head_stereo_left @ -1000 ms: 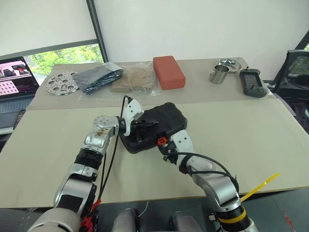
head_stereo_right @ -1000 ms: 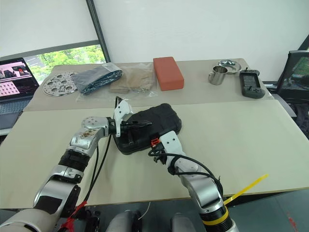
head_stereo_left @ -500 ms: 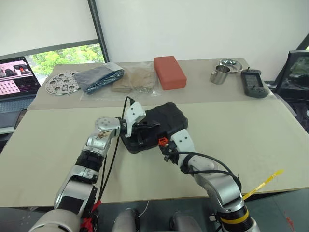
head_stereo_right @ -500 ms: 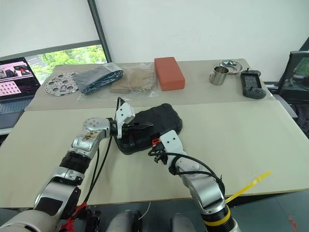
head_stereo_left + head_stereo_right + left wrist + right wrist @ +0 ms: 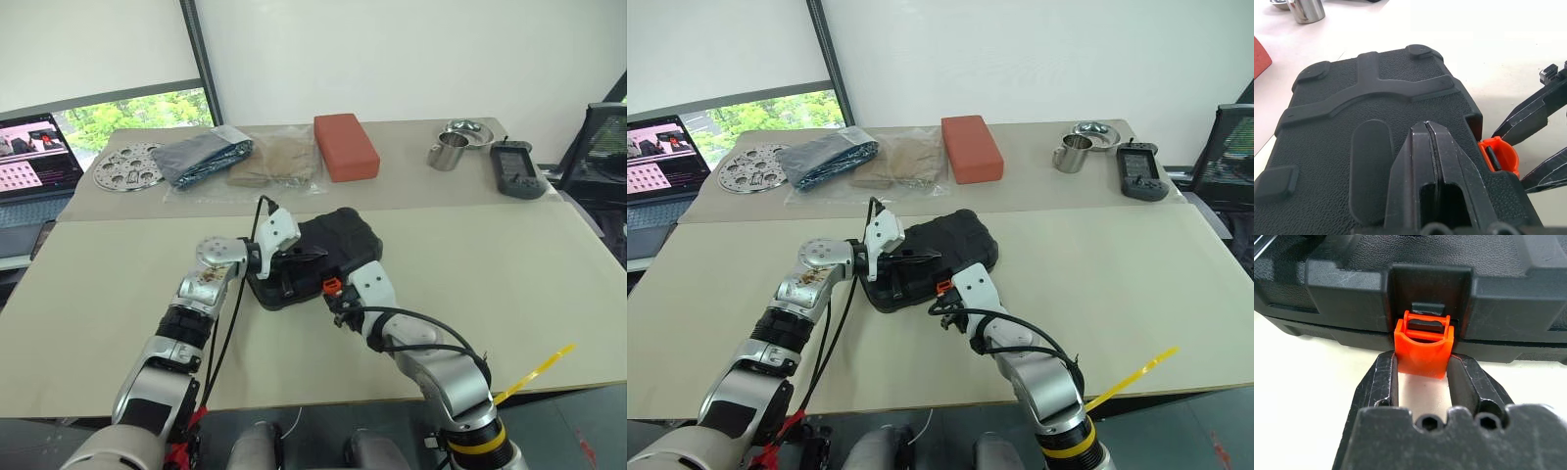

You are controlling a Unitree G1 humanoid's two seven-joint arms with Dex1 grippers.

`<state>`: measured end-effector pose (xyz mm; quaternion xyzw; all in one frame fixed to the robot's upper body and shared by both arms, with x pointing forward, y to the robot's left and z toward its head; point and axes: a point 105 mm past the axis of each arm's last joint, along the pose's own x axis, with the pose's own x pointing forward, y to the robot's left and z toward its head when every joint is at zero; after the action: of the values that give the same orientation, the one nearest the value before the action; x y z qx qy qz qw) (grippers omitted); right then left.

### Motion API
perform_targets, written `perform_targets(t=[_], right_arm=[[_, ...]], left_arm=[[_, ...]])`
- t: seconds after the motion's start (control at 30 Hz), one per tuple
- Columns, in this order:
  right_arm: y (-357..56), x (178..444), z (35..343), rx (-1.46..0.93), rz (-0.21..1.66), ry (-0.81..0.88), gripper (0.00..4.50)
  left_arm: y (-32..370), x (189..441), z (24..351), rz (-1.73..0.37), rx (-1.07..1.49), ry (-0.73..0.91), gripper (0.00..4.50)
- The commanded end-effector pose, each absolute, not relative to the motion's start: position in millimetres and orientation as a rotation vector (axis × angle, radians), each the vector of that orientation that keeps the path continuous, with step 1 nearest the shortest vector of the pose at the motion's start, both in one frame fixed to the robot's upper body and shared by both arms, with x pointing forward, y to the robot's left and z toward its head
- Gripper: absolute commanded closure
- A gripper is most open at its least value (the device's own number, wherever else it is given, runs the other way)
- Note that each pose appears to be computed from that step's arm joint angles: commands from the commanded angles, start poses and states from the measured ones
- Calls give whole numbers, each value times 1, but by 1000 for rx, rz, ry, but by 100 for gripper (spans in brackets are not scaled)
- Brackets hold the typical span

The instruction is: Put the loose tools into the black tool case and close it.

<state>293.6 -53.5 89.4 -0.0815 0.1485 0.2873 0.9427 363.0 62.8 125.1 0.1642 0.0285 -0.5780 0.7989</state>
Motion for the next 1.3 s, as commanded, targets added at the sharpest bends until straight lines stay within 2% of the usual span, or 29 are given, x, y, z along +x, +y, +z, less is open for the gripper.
perform_targets(t=[0.03,0.97,1.3], right_arm=[[-55,301,130,-156,607,116,333],[-56,308,158,-131,580,-63,333],[-54,311,149,-160,588,-50,333]], left_arm=[[58,352,95,-1283,346,169,450],[58,344,86,-1313,344,197,450],[61,345,84,-1301,351,204,450]])
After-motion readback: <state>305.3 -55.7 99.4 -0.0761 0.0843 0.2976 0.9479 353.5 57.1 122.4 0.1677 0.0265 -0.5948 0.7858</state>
